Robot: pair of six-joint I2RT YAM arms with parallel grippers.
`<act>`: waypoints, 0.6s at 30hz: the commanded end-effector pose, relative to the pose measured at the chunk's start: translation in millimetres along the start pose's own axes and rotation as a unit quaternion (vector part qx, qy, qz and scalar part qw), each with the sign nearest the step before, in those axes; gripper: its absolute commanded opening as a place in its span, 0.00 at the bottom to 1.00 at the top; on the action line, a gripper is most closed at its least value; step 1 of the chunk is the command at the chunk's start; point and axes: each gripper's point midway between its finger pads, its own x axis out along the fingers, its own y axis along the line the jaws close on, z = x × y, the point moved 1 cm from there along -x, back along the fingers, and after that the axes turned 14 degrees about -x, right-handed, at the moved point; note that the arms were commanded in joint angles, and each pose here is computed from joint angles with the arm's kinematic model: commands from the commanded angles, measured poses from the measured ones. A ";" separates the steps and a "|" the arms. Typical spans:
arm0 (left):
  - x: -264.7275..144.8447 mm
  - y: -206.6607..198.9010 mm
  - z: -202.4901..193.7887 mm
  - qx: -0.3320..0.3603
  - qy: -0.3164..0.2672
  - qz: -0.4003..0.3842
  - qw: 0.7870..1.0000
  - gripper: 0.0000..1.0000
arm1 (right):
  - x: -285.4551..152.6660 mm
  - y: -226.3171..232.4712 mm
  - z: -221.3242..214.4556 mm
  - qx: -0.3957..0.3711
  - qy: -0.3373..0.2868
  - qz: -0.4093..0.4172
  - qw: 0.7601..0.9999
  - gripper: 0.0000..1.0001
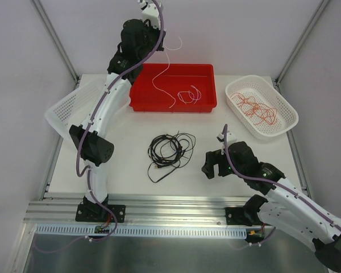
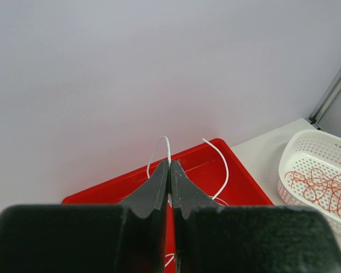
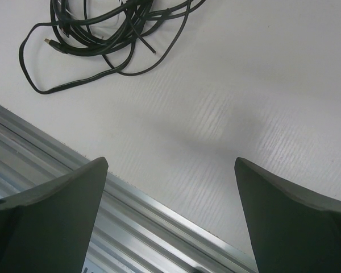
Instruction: Untangle the cables
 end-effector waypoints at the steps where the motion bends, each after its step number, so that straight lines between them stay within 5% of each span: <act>1: 21.0 13.7 -19.6 -0.017 -0.005 -0.006 1.000 0.00 | 0.7 8.5 24.8 -0.004 -0.036 0.019 0.999 0.99; 6: 44.5 57.7 -115.9 -0.023 0.082 0.037 0.996 0.01 | 6.2 8.7 20.8 0.000 -0.028 0.019 0.999 1.00; 11: 35.5 77.2 -192.5 -0.062 0.162 0.063 0.983 0.14 | 2.8 13.8 22.3 0.003 -0.029 0.034 0.999 0.99; 16: 8.2 66.3 -178.5 -0.083 0.166 0.055 0.981 0.67 | -5.4 14.4 26.5 0.010 -0.041 0.035 0.999 0.99; 18: -4.6 60.4 -176.7 -0.092 0.173 0.049 0.979 0.75 | -9.4 13.5 26.8 0.012 -0.044 0.033 0.998 1.00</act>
